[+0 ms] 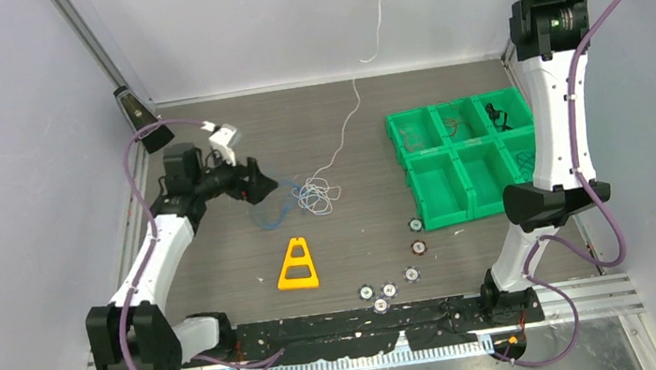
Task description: Untangle the cables
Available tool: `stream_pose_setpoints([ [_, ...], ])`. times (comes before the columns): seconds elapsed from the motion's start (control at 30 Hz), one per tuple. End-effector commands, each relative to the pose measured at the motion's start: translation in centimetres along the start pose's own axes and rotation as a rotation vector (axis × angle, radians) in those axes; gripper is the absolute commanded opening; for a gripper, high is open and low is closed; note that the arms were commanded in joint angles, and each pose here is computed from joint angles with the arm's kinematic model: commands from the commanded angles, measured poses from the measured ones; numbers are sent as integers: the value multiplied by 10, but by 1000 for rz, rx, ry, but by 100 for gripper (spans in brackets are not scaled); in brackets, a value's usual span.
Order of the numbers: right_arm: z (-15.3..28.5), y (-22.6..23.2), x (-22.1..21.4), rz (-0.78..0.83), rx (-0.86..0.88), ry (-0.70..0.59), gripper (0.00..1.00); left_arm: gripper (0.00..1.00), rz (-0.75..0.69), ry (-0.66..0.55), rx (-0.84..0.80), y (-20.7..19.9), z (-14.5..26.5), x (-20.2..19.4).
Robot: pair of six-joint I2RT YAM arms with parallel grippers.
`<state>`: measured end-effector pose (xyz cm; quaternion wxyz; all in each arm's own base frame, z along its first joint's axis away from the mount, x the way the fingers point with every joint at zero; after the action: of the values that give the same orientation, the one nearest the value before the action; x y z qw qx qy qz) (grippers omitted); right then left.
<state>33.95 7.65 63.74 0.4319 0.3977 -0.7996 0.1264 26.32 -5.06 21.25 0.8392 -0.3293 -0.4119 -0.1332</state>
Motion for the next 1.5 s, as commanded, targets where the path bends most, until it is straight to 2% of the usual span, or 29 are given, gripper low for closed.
stream_pose_setpoints([
  [0.0, 7, 39, 33, 46, 101, -78, 5, 88, -322, -101, -178, -47, -25, 38],
  [0.2, 11, 50, 44, 61, 113, -107, 5, 94, -278, 0, -159, -54, -97, 42],
  [0.3, 13, 55, 49, 72, 115, -117, 5, 91, -199, 54, -145, -43, -125, 38],
  [0.4, 15, 57, 51, 92, 109, -114, 5, 75, -137, 153, -158, -37, -138, 27],
  [0.47, 15, 56, 50, 100, 103, -107, 5, 60, -99, 204, -160, -35, -138, 16],
  [0.63, 17, 50, 43, 110, 80, -85, 5, 47, -17, 278, -174, -33, -132, -14],
  [0.67, 17, 48, 41, 106, 72, -75, 5, 40, -14, 285, -177, -33, -131, -17],
  [0.73, 17, 44, 36, 107, 63, -54, 5, 8, -31, 261, -188, -38, -123, -9],
  [0.77, 17, 42, 34, 113, 60, -45, 5, 0, -57, 211, -206, -46, -114, 3],
  [0.83, 18, 34, 20, 97, 43, 8, 5, 0, -143, 72, -274, -75, -87, 44],
  [0.93, 25, 27, -2, 57, 41, 109, 5, 0, -274, -215, -338, -140, -15, 133],
  [1.03, 35, 14, -43, -13, 41, 241, 5, 0, -386, -355, -371, -176, 35, 175],
  [1.1, 42, 13, -67, -60, 53, 323, 5, 0, -403, -370, -352, -180, 44, 180],
  [1.17, 48, 18, -87, -86, 81, 394, 5, 0, -407, -321, -301, -167, 34, 170],
  [1.23, 51, 25, -103, -107, 113, 445, 6, 0, -366, -259, -206, -155, 29, 164],
  [1.27, 52, 28, -110, -111, 129, 465, 5, 0, -338, -265, -229, -155, 34, 167],
  [1.3, 53, 31, -115, -123, 138, 488, 6, 0, -342, -287, -246, -157, 38, 168],
  [1.37, 57, 36, -126, -132, 155, 524, 5, 0, -403, -272, -177, -145, 32, 157],
  [1.4, 59, 38, -135, -139, 163, 542, 6, 0, -417, -170, -119, -130, 22, 141],
  [1.43, 60, 42, -138, -146, 174, 551, 5, 0, -402, -124, -69, -124, 18, 143],
  [1.47, 62, 42, -145, -155, 179, 567, 5, 0, -331, -47, -79, -122, 20, 140],
])
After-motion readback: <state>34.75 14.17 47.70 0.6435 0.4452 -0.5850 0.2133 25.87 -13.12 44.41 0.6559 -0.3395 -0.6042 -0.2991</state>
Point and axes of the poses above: each gripper's point midway between its finger pads, its own z axis back along the fingers, its own y axis along the line the jaws close on, x = y × z, the point moved 10 cm from there along z, back along the fingers, and after that the axes turned 8 degrees about z, right-handed, at the moved point
